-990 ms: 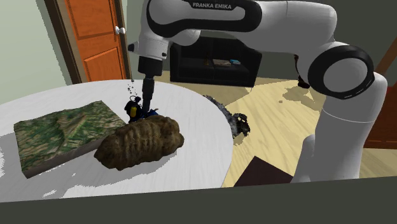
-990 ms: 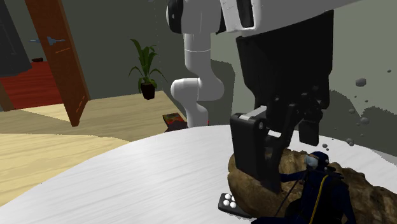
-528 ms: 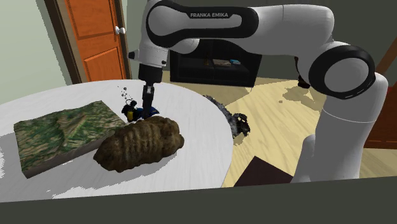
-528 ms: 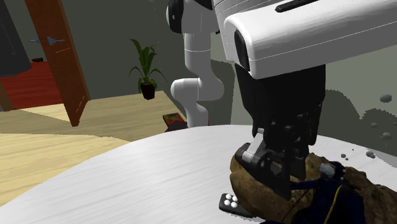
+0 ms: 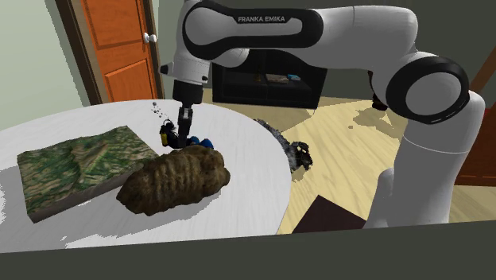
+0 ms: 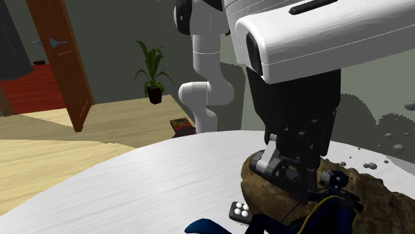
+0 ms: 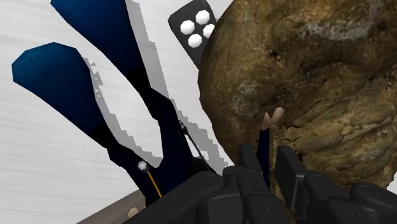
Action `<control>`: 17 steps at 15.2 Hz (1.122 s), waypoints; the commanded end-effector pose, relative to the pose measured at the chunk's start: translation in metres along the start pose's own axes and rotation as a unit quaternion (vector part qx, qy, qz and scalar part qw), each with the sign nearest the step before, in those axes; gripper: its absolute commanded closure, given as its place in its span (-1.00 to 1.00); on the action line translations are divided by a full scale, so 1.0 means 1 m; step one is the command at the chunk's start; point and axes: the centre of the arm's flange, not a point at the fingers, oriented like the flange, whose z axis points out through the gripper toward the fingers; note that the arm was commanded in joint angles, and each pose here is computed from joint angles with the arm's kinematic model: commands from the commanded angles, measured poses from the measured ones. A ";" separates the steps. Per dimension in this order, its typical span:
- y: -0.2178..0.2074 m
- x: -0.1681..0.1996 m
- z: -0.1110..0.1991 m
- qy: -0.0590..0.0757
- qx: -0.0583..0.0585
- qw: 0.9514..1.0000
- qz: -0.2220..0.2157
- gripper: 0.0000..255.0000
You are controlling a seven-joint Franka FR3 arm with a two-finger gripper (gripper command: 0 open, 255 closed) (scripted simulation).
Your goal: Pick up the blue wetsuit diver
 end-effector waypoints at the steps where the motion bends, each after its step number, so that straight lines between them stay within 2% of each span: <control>1: 0.000 0.000 -0.005 0.000 0.000 1.000 0.000 1.00; 15: -0.017 0.015 -0.075 0.000 0.000 1.000 0.000 1.00; 17: -0.017 0.015 -0.076 0.000 0.000 1.000 0.000 1.00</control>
